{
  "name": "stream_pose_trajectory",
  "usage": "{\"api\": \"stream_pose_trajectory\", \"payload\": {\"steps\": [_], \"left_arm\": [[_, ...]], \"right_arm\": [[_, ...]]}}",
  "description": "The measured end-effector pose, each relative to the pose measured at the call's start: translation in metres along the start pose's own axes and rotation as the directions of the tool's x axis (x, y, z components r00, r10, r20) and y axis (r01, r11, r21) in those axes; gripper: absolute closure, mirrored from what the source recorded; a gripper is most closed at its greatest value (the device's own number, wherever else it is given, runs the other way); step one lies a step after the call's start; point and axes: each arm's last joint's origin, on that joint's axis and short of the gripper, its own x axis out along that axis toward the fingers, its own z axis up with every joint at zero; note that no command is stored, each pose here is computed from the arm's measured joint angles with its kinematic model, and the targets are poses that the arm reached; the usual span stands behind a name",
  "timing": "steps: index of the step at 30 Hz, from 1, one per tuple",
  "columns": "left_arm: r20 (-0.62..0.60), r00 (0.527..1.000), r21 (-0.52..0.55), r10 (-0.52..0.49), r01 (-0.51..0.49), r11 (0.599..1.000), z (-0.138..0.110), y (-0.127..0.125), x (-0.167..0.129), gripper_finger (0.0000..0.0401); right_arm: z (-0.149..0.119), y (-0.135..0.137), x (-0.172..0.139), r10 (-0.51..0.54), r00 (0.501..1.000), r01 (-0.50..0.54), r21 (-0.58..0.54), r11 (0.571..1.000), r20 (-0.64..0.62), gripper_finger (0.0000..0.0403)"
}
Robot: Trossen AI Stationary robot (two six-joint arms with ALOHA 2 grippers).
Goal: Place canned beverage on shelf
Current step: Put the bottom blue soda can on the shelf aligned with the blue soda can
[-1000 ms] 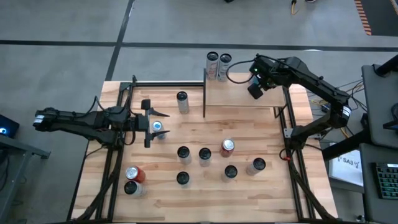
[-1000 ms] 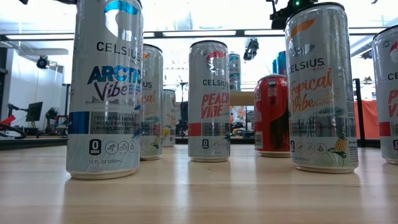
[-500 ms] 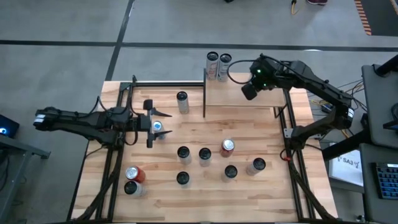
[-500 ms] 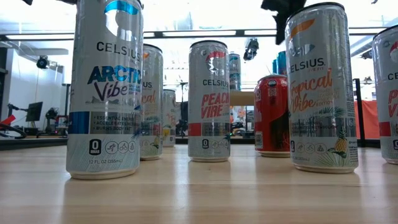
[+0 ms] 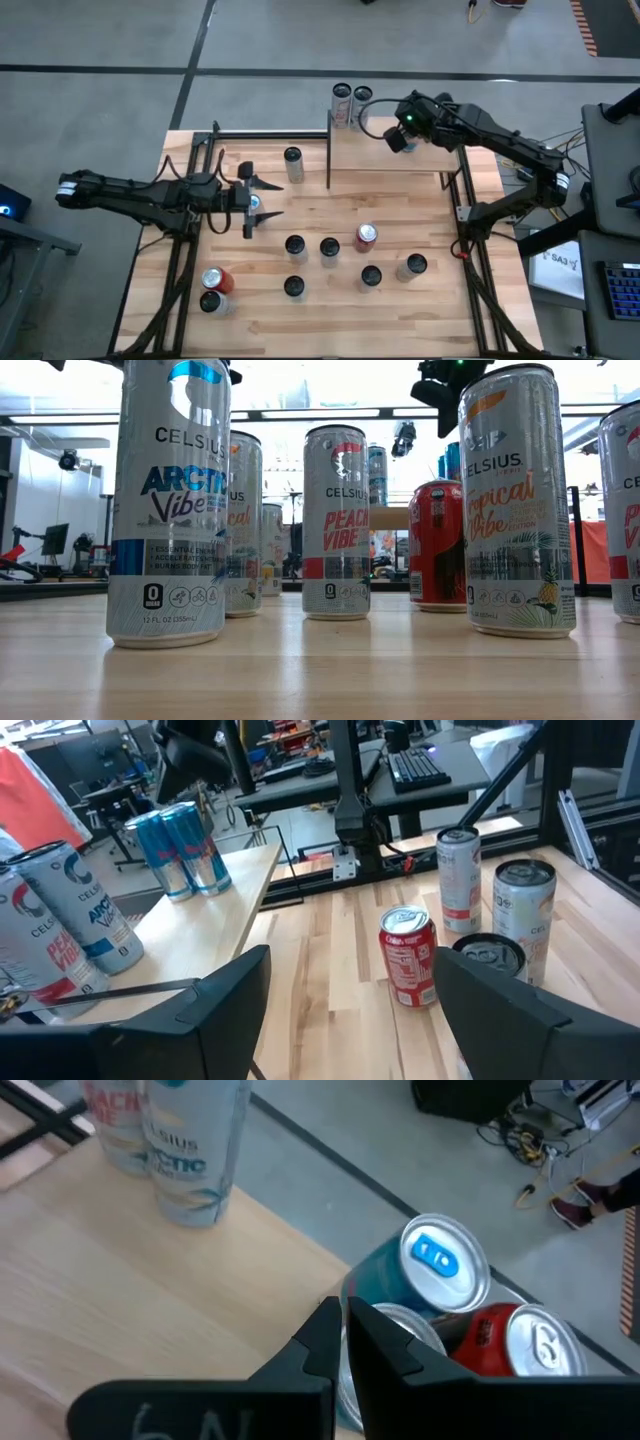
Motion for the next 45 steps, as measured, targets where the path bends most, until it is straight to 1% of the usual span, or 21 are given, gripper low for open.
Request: {"api": "stream_pose_trajectory", "payload": {"steps": [6, 21, 33, 35, 42, 45], "left_arm": [[0.000, 1.000, -0.003, 0.000, 0.000, 1.000, 0.0000, 0.0000, 0.0001, 0.0139], [0.001, 1.000, 0.000, 0.000, 0.000, 1.000, 0.0005, 0.0001, 0.0000, 0.0139], [0.001, 1.000, 0.000, 0.000, 0.000, 1.000, 0.0005, 0.0001, 0.0000, 0.0139], [0.001, 1.000, 0.000, 0.000, 0.000, 1.000, 0.0005, 0.0001, 0.0000, 0.0139], [0.000, 1.000, 0.000, 0.000, 0.000, 1.000, 0.0005, 0.0001, 0.0000, 0.0139], [0.000, 1.000, -0.002, 0.000, 0.000, 1.000, 0.0004, 0.0001, 0.0000, 0.0139]], "right_arm": [[-0.0055, 0.0026, 0.0059, -0.007, 1.000, 0.007, -0.018, 1.000, -0.026, 0.0390], [-0.0058, 0.0028, 0.0062, -0.007, 1.000, 0.007, -0.018, 1.000, -0.027, 0.0390], [-0.0060, 0.0032, 0.0062, 0.009, 0.999, -0.008, 0.031, 0.999, -0.033, 0.0390], [-0.0064, 0.0035, 0.0062, 0.022, 0.999, -0.021, 0.034, 0.999, -0.039, 0.0390], [-0.0088, 0.0029, 0.0060, 0.018, 0.998, -0.015, 0.040, 0.999, -0.062, 0.0390], [-0.0090, 0.0035, 0.0060, 0.040, 0.997, -0.037, 0.046, 0.998, -0.069, 0.0390]]}}
